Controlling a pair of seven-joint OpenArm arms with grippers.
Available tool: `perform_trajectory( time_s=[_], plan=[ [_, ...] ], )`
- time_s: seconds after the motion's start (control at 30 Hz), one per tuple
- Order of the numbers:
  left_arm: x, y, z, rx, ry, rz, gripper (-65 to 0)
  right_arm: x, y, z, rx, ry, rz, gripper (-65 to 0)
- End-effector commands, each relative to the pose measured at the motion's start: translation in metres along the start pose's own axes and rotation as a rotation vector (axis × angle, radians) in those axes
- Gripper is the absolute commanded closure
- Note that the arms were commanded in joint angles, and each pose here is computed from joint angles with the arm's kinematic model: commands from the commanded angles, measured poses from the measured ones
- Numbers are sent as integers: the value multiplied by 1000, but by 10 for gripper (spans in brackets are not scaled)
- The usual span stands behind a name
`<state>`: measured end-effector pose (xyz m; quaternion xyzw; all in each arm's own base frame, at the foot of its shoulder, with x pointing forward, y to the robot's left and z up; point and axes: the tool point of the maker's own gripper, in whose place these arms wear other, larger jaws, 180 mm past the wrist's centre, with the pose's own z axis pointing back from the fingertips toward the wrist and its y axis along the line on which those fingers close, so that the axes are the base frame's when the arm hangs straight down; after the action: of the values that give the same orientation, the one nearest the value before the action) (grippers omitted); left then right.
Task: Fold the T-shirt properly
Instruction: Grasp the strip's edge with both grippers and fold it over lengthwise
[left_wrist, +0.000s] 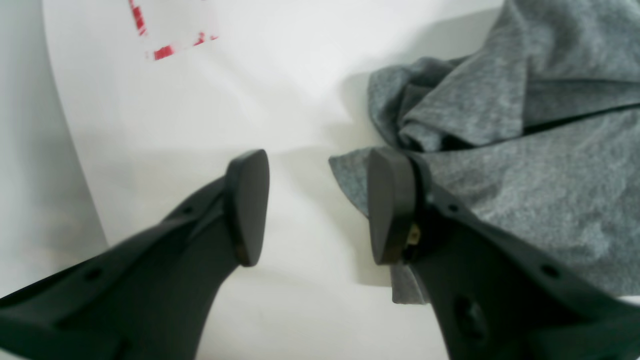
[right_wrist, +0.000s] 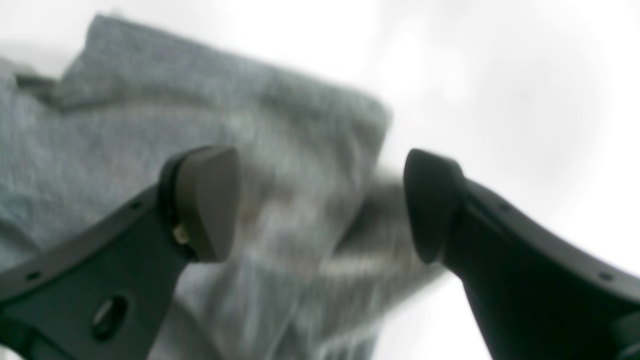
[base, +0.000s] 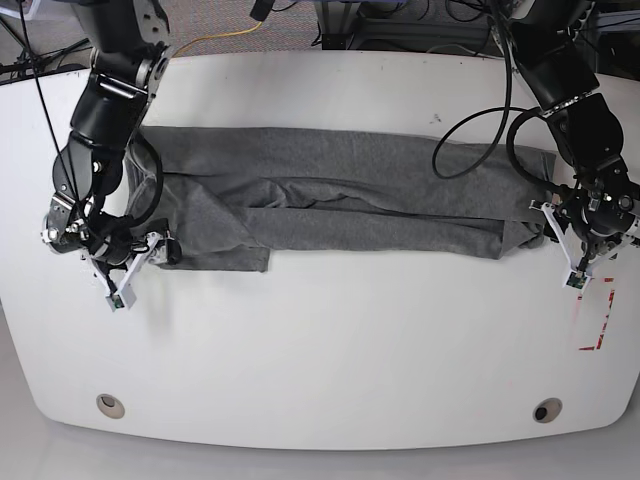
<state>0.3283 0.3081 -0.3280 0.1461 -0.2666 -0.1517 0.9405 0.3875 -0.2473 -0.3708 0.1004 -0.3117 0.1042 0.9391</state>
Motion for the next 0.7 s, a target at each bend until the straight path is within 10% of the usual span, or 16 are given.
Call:
perform_trajectory(
  time_s=[0.0, 0.47, 0.67],
  plan=[
    [12, 10, 7, 29, -38, -2, -299, 14, -13, -3, 12, -32, -41, -457],
    [5, 10, 6, 30, -21, -2, -299, 11, -2, -34, 88, -54, -93, -426],
    [7, 10, 6, 30, -23, -2, -299, 14, 2, -35, 95, -66, -89, -187]
  ],
)
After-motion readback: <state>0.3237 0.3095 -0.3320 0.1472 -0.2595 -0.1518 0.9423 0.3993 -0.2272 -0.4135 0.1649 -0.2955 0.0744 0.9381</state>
